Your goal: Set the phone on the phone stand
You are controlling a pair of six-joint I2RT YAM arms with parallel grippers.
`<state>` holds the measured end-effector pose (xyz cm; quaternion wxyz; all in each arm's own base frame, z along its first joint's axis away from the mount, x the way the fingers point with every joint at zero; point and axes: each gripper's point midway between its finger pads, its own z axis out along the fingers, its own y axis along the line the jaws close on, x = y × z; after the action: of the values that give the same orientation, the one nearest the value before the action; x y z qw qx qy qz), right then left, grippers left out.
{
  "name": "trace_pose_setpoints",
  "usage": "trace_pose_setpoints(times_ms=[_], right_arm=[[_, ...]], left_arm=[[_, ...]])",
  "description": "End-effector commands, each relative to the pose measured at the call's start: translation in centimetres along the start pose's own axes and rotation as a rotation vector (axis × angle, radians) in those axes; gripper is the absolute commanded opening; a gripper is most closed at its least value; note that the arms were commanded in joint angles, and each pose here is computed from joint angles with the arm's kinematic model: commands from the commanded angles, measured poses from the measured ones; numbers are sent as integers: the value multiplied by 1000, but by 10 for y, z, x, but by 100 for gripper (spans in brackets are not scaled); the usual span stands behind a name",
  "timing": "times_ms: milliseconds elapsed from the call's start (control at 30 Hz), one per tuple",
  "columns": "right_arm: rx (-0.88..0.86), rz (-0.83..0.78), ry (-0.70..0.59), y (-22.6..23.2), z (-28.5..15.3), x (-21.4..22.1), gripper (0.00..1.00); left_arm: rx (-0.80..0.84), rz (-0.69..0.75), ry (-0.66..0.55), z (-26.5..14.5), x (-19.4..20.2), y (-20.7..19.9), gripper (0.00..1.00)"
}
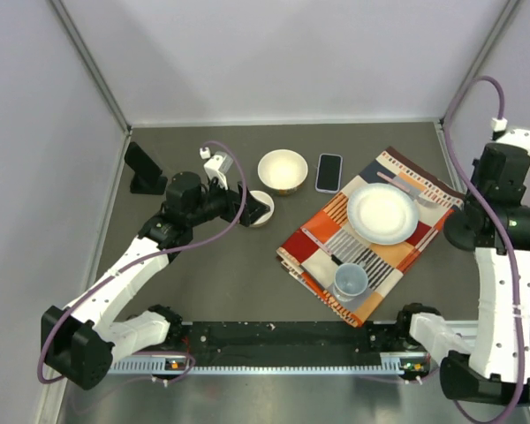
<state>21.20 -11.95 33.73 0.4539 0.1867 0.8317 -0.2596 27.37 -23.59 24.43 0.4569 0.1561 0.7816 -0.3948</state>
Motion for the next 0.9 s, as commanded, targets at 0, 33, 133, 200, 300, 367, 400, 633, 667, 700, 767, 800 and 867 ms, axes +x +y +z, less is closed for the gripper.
trace_pose_setpoints(times_ms=[0,33,133,200,300,367,400,633,667,700,767,800,867], right_arm=[[-116,-38,-259,33,-25,-82,0],[-118,-60,-272,39,-29,-87,0],[-195,-120,-333,80,-56,-103,0],[-289,-164,-371,115,-78,-107,0],[-393,-225,-396,158,-101,-104,0],[-538,-273,-424,195,-133,-96,0],[-596,-319,-426,218,-144,-87,0],[-1119,-612,-535,327,-255,-15,0],[-1195,-637,-554,340,-270,1,0],[-1276,-667,-560,348,-283,15,0],[-1409,-712,-559,361,-301,44,0],[-1442,-721,-583,365,-306,49,0],[-1552,-708,-632,372,-320,67,0]], left_arm=[[-21,41,-57,-4,-20,-2,95],[-24,41,-60,-5,-23,-3,95],[-46,25,-65,-12,-29,-4,95],[-79,2,-86,-23,-34,0,95],[-134,-39,-124,-45,-41,9,95],[-167,-57,-177,-66,-50,13,95],[-184,-68,-183,-73,-50,16,96],[-326,-32,-297,-130,-62,20,97],[-332,-26,-296,-133,-62,19,98],[-335,-20,-299,-136,-63,17,98],[-330,-15,-288,-140,-58,14,98],[-324,-16,-282,-140,-55,14,98],[-277,-12,-261,-139,-46,6,98]])
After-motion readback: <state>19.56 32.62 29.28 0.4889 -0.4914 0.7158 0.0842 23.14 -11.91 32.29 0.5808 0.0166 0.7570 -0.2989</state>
